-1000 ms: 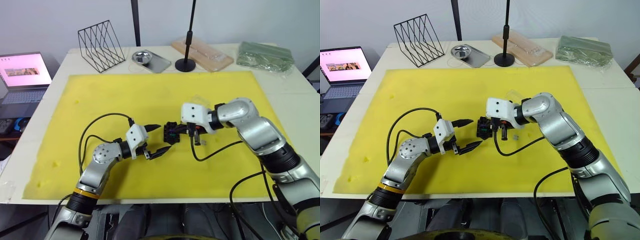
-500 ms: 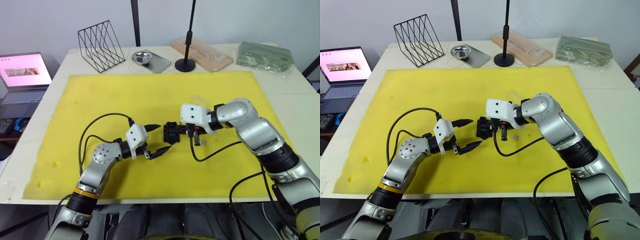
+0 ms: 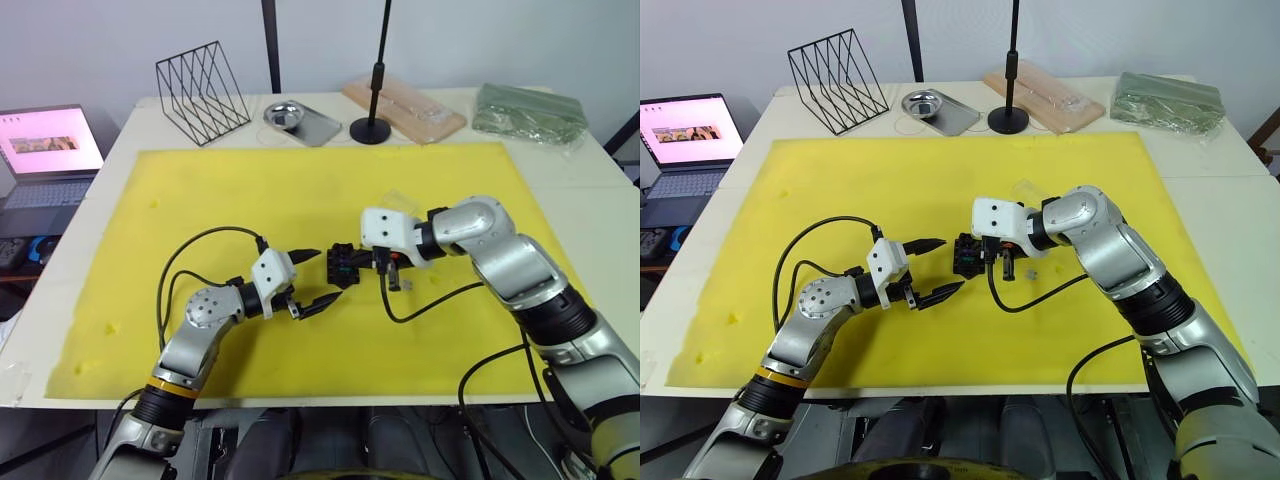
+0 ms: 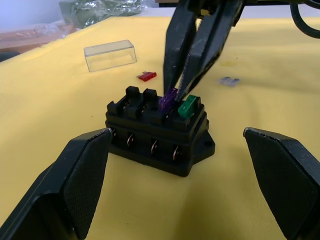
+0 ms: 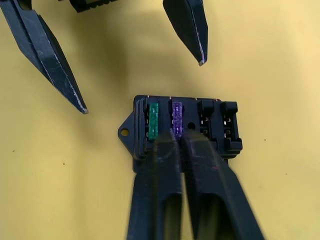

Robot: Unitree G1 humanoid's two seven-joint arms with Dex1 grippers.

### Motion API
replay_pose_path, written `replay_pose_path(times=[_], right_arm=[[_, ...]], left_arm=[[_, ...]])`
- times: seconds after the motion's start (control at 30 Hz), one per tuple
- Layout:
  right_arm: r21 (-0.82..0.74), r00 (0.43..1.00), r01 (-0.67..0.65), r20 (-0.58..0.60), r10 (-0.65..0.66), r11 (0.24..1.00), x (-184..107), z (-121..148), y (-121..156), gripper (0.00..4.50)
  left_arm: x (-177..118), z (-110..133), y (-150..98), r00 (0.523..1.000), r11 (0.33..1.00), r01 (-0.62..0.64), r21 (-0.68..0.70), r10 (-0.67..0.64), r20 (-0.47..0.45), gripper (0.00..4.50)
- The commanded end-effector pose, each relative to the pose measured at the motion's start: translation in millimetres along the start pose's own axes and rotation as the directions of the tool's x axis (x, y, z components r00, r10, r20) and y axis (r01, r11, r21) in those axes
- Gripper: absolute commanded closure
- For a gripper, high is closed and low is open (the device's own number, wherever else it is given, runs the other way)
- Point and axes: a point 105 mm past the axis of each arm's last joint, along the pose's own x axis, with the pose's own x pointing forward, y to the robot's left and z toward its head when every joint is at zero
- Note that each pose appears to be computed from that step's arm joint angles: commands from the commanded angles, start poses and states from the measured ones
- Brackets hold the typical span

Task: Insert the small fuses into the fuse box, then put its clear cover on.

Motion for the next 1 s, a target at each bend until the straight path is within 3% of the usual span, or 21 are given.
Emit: replay_pose_path(times=[0.03,0.07,1.0], right_arm=[[-0.012,1.000,0.021,0.014,-0.020,1.000,-3.7,6.0,-5.3,2.88],[-0.010,1.000,0.021,0.018,-0.021,1.000,-4.2,6.5,-5.3,2.63],[-0.029,0.995,0.015,0.095,-0.012,0.999,-28.8,22.2,-9.3,2.63]], left_arm=[[0.2,10.2,-0.4,0.999,0.999,0.001,0.039,-0.002,0.034,0.00],[0.4,10.2,-0.4,0.999,0.999,0.001,0.039,-0.003,0.034,0.00],[3.6,9.6,3.1,0.999,0.999,0.002,0.042,-0.004,0.039,0.00]])
